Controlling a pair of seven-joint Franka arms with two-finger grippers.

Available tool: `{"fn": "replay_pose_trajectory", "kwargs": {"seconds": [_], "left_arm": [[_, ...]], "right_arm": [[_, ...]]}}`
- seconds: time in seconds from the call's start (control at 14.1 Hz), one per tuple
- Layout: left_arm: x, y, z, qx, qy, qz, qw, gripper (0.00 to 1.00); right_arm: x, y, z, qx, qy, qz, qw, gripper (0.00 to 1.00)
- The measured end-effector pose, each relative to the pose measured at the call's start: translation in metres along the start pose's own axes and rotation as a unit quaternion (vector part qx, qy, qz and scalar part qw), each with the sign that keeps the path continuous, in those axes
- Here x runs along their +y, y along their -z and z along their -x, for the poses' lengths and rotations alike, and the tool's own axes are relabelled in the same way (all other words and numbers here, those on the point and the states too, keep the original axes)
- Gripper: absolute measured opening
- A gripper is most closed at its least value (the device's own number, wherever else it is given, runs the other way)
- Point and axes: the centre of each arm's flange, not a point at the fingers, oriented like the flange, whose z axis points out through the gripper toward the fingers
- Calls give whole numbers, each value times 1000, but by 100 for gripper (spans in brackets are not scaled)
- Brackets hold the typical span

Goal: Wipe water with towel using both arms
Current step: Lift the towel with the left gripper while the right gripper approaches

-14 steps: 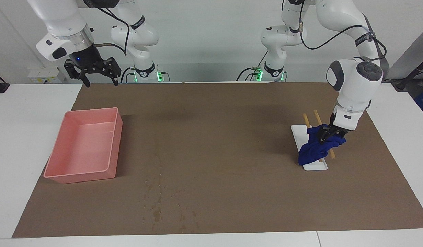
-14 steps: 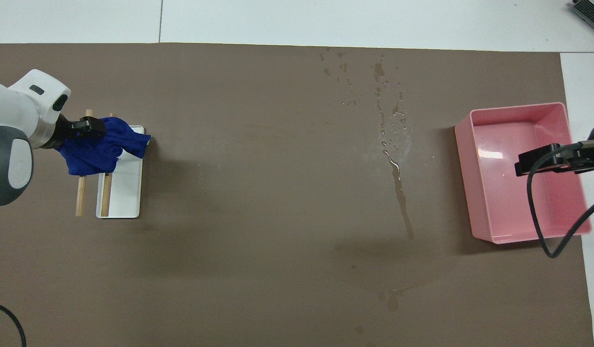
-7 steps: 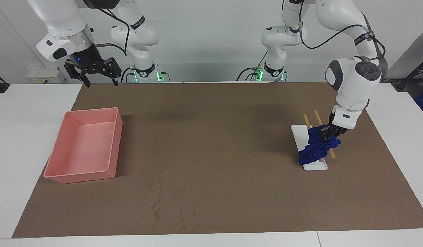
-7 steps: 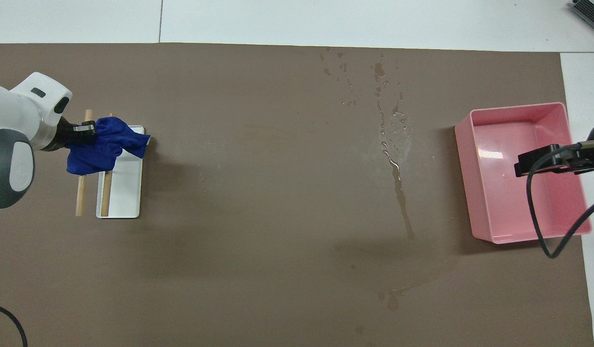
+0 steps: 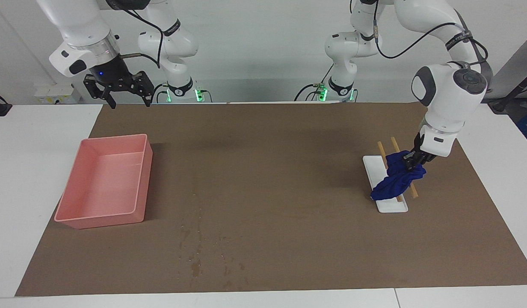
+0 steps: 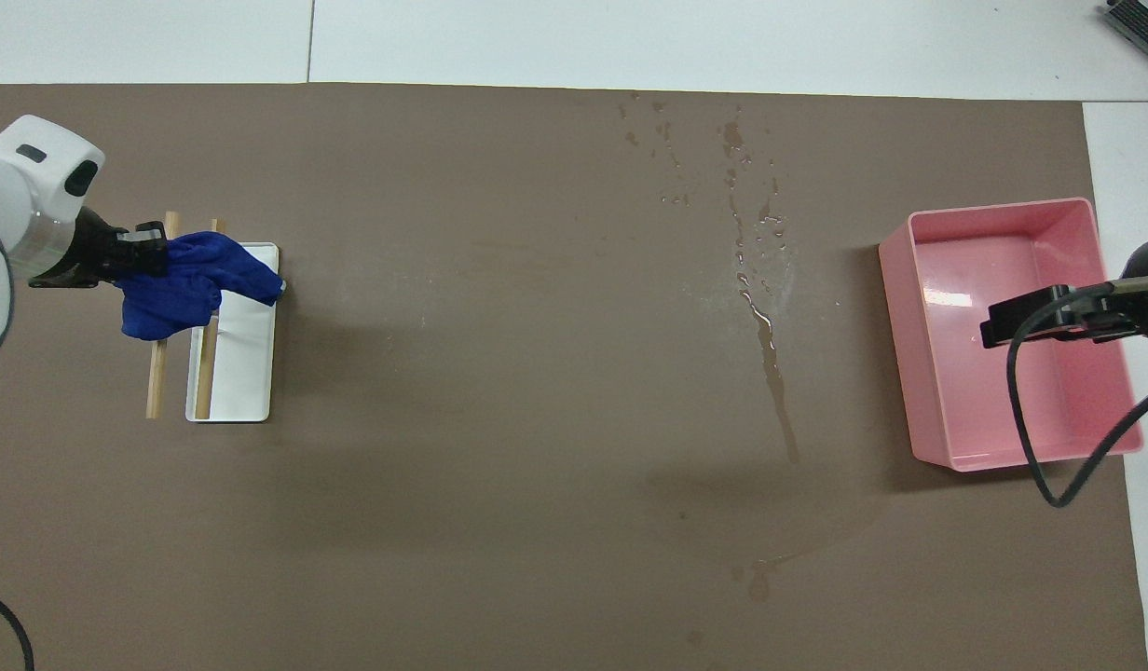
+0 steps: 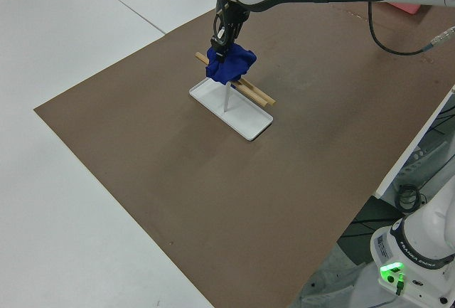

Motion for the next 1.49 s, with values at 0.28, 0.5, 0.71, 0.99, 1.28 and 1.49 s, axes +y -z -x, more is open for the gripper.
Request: {"fn": "replay_pose_trajectory", "kwargs": {"seconds": [0.28, 0.5, 0.71, 0.99, 1.28, 1.49], "left_arm": [[14, 50, 14, -64, 171, 115, 976, 23], [38, 83, 37, -129, 291, 186, 929, 23], [81, 104, 64, -181, 349, 215, 894, 23], [145, 106, 99, -239, 379, 224, 866, 23], [216, 97, 140, -245, 405, 234, 850, 23], [254, 96, 169, -242, 399, 243, 851, 23]], "right_arm": [[-11, -2, 1, -4, -44, -32, 999, 100], [-26, -1, 2, -12, -111, -70, 991, 100], [-55, 0, 0, -9, -190, -114, 975, 100], [-120, -9, -1, 3, -312, -179, 933, 100], [-154, -13, -4, 0, -441, -256, 860, 100], [-170, -16, -8, -13, -524, -303, 796, 100]]}}
